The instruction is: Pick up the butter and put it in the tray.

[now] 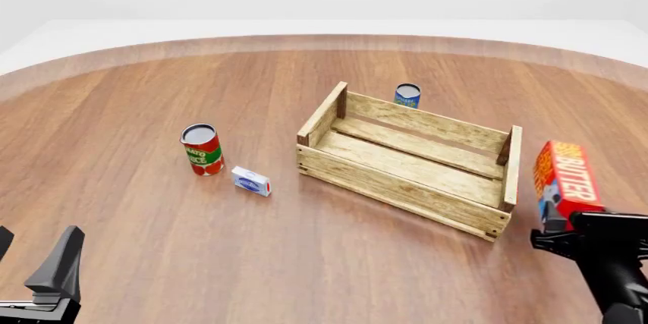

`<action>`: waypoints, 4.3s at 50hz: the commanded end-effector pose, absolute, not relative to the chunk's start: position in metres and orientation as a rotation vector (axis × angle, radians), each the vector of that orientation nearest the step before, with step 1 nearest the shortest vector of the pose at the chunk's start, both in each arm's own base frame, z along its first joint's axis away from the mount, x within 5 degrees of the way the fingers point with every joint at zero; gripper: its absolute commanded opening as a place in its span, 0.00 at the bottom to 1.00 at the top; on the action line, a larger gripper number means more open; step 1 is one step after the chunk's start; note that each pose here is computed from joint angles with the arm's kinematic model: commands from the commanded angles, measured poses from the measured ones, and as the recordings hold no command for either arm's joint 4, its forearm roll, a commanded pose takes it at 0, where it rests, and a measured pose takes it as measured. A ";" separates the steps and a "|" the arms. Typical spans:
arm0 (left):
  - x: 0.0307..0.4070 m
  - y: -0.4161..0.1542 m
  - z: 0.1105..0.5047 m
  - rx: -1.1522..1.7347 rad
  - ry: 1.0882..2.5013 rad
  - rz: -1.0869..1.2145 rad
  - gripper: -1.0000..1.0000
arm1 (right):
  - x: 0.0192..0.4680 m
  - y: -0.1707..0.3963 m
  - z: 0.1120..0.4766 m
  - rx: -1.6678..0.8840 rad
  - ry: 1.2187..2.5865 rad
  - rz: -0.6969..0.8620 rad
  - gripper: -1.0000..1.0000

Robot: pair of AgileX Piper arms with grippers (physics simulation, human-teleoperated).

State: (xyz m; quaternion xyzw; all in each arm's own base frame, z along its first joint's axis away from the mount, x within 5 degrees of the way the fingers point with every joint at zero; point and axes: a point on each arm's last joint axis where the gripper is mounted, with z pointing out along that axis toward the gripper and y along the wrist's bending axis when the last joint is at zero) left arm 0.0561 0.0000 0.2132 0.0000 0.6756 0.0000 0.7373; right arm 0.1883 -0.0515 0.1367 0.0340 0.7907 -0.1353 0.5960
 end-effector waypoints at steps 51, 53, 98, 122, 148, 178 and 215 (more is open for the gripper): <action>0.056 0.000 0.213 0.000 1.484 0.000 1.00 | 0.140 -0.027 0.246 0.004 1.640 -0.285 0.00; 0.056 0.000 0.213 0.000 1.484 0.000 1.00 | 0.140 -0.025 0.250 -0.004 1.636 -0.279 0.00; 0.056 0.000 0.213 0.000 1.484 0.000 1.00 | 0.155 0.002 0.295 -0.218 1.602 -0.187 0.00; 0.056 0.000 0.213 0.000 1.484 0.000 1.00 | 0.190 0.019 0.280 -0.290 1.617 -0.122 0.00; 0.056 0.000 0.213 0.000 1.484 0.000 1.00 | 0.236 0.047 0.265 -0.364 1.641 -0.035 0.00; 0.056 0.000 0.213 0.000 1.484 0.000 1.00 | 0.265 0.060 0.242 -0.400 1.690 -0.012 0.00; 0.056 0.000 0.213 0.000 1.484 0.000 1.00 | 0.289 0.077 0.215 -0.426 1.736 0.026 0.00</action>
